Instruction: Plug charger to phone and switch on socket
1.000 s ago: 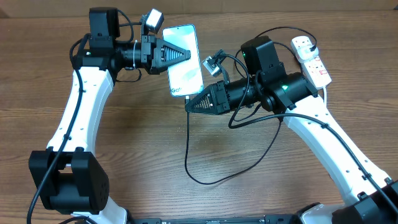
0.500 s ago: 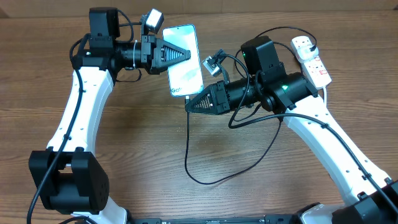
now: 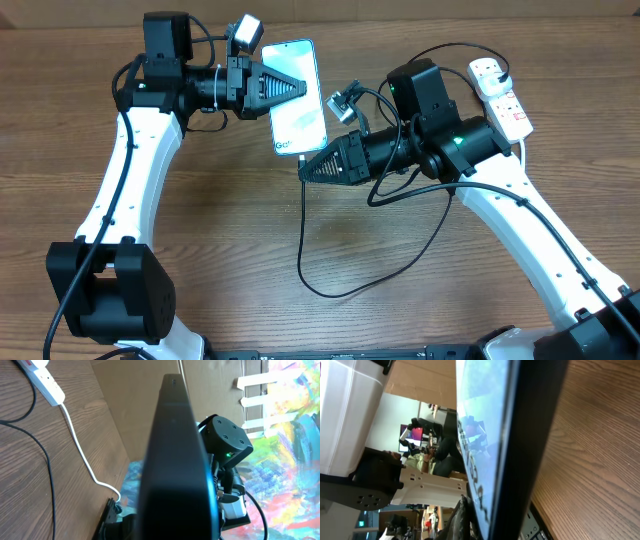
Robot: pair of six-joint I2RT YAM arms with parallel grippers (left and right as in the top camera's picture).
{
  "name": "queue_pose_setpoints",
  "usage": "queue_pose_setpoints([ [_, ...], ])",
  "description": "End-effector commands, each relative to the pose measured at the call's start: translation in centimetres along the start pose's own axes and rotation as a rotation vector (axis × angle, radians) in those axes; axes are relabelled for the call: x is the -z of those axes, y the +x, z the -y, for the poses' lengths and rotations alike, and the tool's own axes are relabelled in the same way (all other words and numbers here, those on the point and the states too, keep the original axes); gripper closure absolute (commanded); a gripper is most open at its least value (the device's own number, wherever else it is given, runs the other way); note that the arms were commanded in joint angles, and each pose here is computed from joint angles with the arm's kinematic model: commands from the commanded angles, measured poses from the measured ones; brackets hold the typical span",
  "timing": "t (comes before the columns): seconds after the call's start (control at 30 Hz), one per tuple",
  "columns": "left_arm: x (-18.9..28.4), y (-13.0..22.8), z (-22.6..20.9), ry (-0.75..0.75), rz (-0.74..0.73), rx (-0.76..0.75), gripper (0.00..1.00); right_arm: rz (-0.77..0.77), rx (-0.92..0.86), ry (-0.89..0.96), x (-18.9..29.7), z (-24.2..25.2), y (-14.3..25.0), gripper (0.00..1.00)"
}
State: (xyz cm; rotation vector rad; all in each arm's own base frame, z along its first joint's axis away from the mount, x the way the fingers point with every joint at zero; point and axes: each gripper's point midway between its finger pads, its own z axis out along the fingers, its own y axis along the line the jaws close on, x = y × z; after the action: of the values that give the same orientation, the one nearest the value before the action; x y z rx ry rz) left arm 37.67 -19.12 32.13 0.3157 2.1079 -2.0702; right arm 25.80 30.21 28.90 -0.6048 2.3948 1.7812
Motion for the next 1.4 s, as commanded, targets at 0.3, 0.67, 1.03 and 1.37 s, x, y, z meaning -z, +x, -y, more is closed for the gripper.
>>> queue_pose_setpoints([
  [0.3, -0.17, 0.4, 0.88, 0.039, -0.028, -0.034, 0.96, 0.007, 0.02, -0.005, 0.0, -0.48, -0.47, 0.96],
  [0.67, -0.18, 0.41, 0.88, 0.039, -0.029, -0.035, 0.96, 0.01, 0.027, -0.005, 0.01, -0.52, -0.57, 0.95],
  [1.03, -0.19, 0.42, 0.88, 0.04, -0.029, -0.045, 0.96, 0.028, 0.016, 0.002, 0.67, -0.1, -0.97, 0.95],
  [1.37, -0.19, 0.42, 0.88, 0.04, -0.029, -0.045, 0.96, 0.028, 0.014, 0.003, 0.63, -0.05, -0.98, 0.94],
])
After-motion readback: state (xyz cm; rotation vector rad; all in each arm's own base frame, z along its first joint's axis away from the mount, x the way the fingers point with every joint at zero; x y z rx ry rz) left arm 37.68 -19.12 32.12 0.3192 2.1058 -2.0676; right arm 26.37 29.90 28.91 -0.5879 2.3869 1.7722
